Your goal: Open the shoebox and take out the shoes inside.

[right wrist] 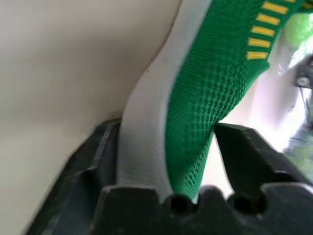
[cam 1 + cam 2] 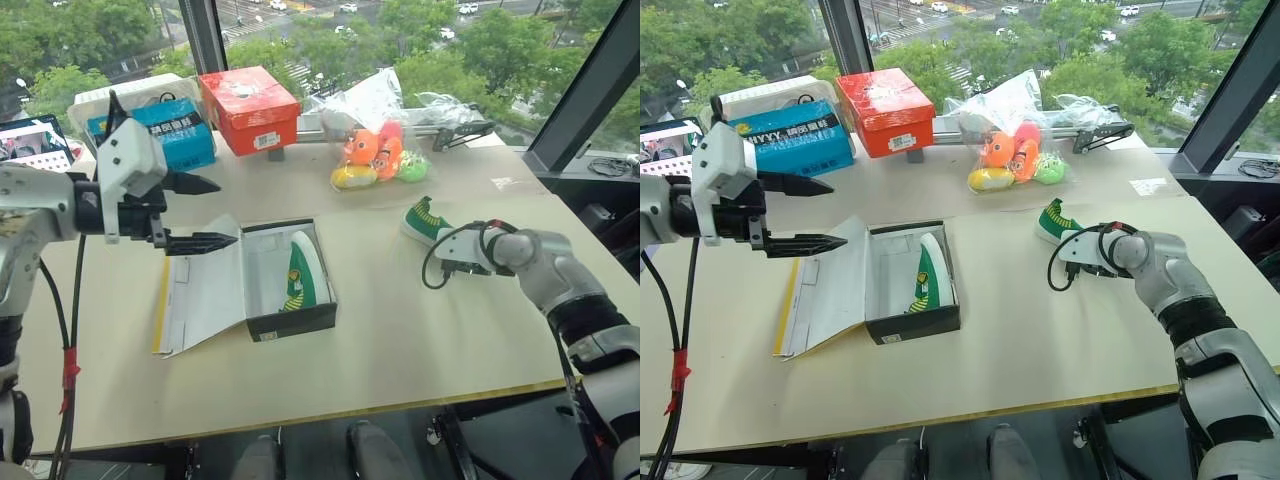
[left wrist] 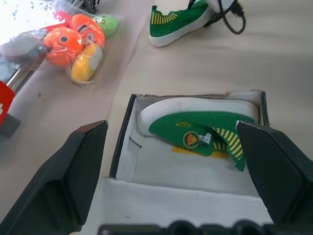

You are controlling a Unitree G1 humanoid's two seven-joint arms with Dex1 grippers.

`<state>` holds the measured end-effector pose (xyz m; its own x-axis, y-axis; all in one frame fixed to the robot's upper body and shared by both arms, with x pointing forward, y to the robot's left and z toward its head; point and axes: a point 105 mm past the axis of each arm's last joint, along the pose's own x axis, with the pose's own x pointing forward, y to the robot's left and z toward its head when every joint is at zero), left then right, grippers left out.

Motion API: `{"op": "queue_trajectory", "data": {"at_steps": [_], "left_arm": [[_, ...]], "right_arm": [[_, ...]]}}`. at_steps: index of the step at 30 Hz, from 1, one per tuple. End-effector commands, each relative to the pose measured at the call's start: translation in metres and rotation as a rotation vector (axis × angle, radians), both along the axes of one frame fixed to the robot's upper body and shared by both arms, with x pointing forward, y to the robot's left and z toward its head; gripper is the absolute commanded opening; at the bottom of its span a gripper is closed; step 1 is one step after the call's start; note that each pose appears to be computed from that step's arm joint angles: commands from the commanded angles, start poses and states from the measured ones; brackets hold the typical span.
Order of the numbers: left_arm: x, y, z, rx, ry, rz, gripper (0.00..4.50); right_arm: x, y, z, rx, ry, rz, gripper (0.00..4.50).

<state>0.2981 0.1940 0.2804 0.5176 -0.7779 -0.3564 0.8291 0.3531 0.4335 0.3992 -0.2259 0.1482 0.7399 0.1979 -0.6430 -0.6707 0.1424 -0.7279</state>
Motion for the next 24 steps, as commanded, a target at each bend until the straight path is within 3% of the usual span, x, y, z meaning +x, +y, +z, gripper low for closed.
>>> {"op": "queue_trajectory", "data": {"at_steps": [1,5,12,17,24], "left_arm": [[-0.005,0.003,0.015,0.021,-0.071,-0.003,4.50],[-0.005,0.003,0.015,0.025,-0.071,-0.006,4.50],[-0.003,0.000,0.014,0.017,-0.073,-0.010,4.50],[-0.001,0.000,0.016,0.007,-0.100,0.011,4.50],[-0.009,-0.002,0.033,-0.046,-0.153,0.036,4.50]], "right_arm": [[-0.023,0.023,0.043,0.169,0.083,0.041,4.46],[-0.048,0.099,0.105,0.582,0.171,0.178,4.46],[-0.052,0.188,0.118,0.882,0.384,0.218,4.46],[-0.036,0.224,0.109,0.870,0.392,0.225,4.46],[-0.005,0.225,0.086,0.820,0.367,0.155,4.46]]}}
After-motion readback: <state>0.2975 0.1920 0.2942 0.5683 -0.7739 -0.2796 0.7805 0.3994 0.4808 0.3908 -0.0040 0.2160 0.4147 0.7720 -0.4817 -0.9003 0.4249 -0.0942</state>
